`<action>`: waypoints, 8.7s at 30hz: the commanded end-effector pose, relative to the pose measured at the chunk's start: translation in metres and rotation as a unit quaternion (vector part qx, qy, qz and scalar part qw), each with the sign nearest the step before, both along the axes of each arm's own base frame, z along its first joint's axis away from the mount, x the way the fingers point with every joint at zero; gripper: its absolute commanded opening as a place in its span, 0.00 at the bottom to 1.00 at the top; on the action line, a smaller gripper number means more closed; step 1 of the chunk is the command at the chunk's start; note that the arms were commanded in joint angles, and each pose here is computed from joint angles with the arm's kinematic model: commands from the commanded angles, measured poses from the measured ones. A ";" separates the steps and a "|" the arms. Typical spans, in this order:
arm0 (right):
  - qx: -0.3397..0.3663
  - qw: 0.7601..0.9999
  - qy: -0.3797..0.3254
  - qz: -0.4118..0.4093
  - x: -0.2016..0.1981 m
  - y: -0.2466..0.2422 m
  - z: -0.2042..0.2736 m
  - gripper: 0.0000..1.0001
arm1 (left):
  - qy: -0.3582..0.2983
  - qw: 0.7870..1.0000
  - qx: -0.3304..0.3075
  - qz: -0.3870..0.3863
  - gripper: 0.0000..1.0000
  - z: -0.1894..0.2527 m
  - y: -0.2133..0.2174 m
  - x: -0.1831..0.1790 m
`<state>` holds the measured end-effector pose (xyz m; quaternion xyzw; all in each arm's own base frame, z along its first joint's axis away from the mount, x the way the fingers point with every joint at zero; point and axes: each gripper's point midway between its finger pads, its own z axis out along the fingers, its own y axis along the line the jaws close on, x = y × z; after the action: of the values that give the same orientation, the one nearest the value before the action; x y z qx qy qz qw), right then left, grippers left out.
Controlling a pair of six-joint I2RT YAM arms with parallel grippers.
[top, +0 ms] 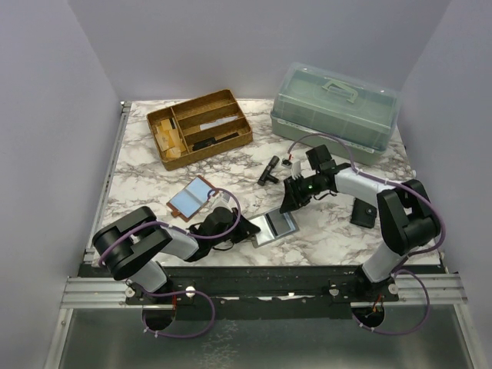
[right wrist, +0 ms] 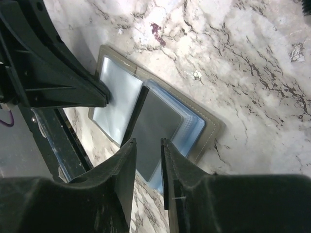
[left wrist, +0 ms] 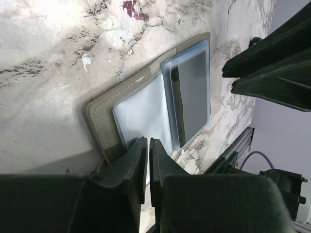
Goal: Take the credit cards out of the card holder
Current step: Pick up the card holder from the center of the board, then remove the credit card from the card holder, then place the credit card in the storage box.
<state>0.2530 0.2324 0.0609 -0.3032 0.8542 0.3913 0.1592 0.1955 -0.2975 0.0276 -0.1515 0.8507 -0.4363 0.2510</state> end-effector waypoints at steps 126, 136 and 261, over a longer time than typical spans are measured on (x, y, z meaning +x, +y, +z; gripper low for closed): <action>0.248 0.962 0.057 0.103 -0.052 0.015 0.090 0.05 | -0.242 0.949 -0.176 -0.101 0.00 0.168 -0.044 0.013; 0.242 0.961 -0.027 0.132 -0.047 0.005 0.110 0.31 | -0.275 0.945 -0.142 -0.100 0.00 0.152 -0.014 0.001; 0.170 0.984 0.033 0.031 -0.017 -0.018 0.056 0.01 | -0.210 0.957 0.127 -0.152 0.00 0.125 0.178 0.311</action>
<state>0.2382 0.2145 0.1174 -0.2879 0.7725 0.5382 0.1754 0.5061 -0.1299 0.1924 0.0564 0.7951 -0.4316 0.4223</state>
